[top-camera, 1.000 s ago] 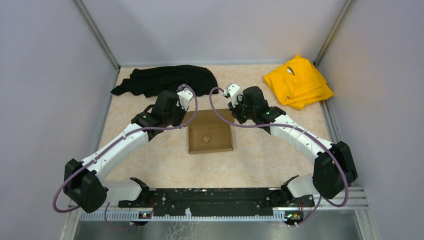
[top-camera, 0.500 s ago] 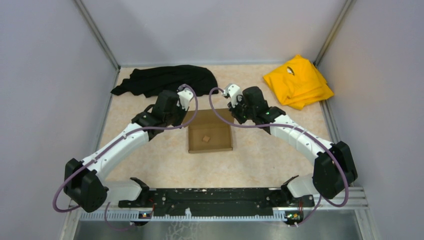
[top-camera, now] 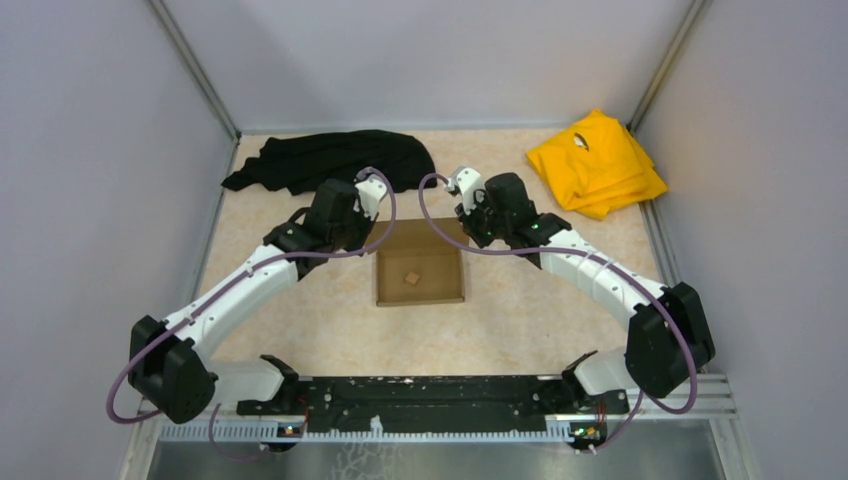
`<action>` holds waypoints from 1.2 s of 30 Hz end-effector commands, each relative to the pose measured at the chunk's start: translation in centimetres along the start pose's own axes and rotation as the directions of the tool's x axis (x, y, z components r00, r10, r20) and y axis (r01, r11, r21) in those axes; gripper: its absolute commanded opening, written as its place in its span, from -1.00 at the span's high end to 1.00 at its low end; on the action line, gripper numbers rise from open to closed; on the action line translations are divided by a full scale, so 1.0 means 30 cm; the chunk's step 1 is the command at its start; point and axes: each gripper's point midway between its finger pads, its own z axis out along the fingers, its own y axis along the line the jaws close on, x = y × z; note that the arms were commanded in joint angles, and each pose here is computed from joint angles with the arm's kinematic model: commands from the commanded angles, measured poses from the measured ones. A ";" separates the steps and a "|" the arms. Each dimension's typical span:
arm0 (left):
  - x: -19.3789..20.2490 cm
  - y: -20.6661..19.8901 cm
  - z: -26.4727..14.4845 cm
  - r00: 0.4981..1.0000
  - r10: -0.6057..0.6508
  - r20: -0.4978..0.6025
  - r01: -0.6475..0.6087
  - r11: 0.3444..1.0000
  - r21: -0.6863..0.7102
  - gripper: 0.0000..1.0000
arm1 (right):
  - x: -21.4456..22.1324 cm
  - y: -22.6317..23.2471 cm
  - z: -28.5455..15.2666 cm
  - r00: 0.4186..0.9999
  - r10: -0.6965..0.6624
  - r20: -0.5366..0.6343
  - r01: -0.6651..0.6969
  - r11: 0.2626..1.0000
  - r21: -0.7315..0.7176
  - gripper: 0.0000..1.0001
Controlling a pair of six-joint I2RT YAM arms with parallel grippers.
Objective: Fold the paper box
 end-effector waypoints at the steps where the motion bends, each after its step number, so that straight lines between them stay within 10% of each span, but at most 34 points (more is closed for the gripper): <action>1: -0.021 -0.007 -0.004 1.000 -0.017 0.003 0.017 1.000 0.017 0.94 | -0.136 -0.006 -0.030 0.994 -0.010 0.110 0.009 1.000 0.016 0.81; 36: -0.034 -0.022 0.013 0.986 -0.165 -0.006 0.165 0.986 -0.008 0.86 | -0.163 0.067 0.003 0.994 0.050 0.092 -0.057 0.996 0.072 1.00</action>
